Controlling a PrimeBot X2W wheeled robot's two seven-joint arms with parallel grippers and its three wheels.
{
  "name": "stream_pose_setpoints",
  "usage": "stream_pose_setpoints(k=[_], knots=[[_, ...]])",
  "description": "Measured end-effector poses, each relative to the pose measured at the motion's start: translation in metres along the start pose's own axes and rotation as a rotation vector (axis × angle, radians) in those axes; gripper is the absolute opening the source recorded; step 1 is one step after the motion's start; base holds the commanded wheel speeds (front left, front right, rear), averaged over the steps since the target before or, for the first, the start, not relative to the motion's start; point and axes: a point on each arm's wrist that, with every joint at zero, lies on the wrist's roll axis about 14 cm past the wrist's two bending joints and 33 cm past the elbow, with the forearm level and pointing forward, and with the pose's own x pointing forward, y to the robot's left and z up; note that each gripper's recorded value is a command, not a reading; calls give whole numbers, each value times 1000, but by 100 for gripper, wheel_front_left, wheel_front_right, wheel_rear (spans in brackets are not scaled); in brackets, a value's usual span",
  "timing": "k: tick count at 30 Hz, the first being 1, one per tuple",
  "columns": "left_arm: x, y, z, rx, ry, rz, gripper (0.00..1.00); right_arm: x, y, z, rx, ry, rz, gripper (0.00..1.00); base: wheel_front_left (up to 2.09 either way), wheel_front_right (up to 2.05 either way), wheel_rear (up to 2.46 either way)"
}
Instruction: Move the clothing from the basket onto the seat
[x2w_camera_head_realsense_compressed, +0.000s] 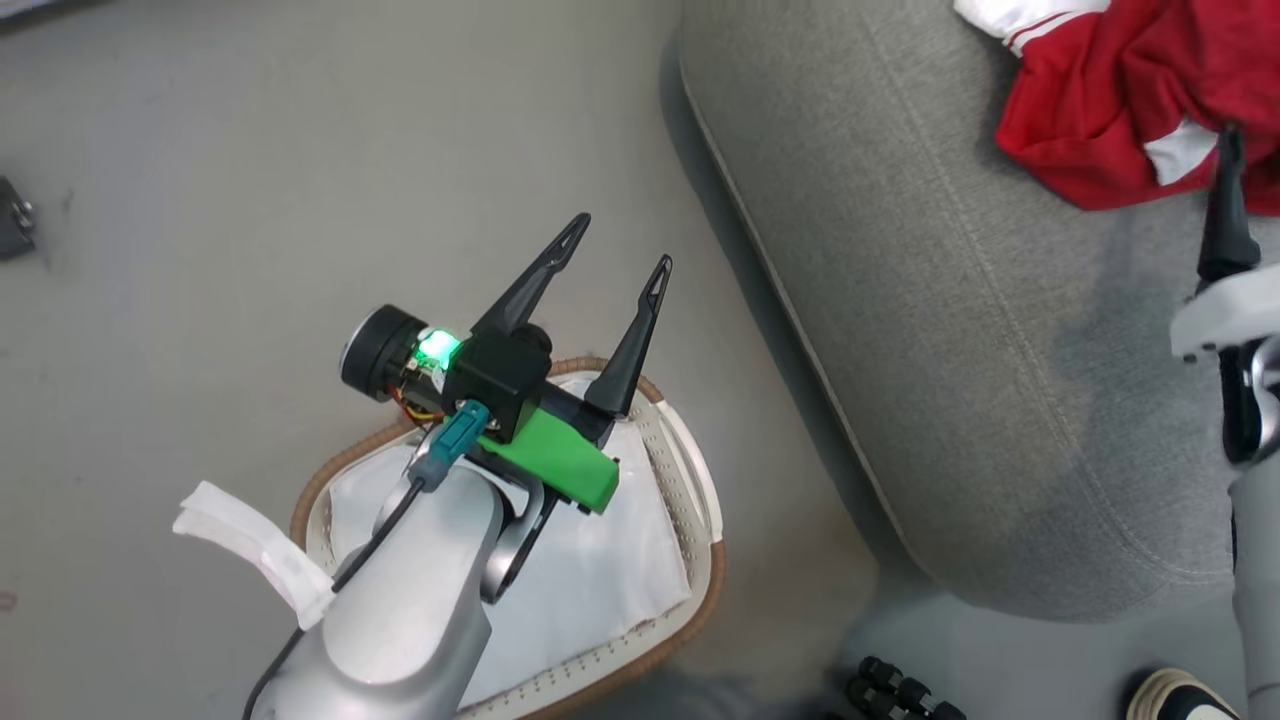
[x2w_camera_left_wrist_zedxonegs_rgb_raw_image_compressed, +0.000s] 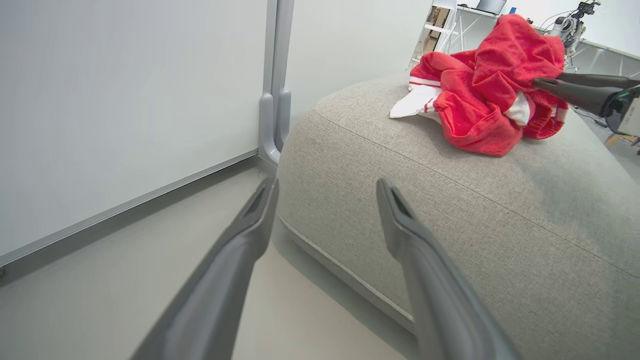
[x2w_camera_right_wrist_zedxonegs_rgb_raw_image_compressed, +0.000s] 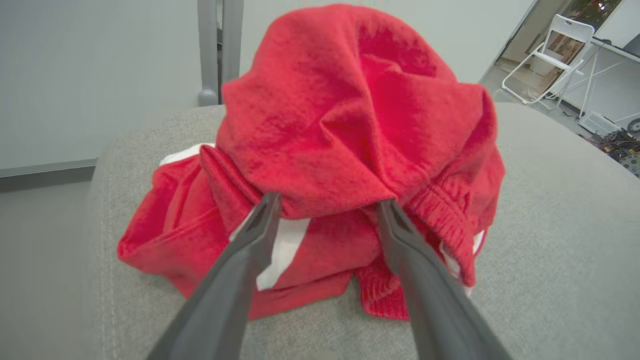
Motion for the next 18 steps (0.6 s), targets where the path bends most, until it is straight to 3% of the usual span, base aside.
stream_pose_setpoints(k=[9,14,18], knots=[[-15,-21,30,16,-40,17,100,-49,-10,23,59,-73,-4,100,0,0,0],[-26,-22,48,36,-67,55,100,-67,12,38,103,-123,56,100,0,0,0],[-47,3,60,61,-82,166,100,-70,49,54,157,-165,149,100,0,0,0]])
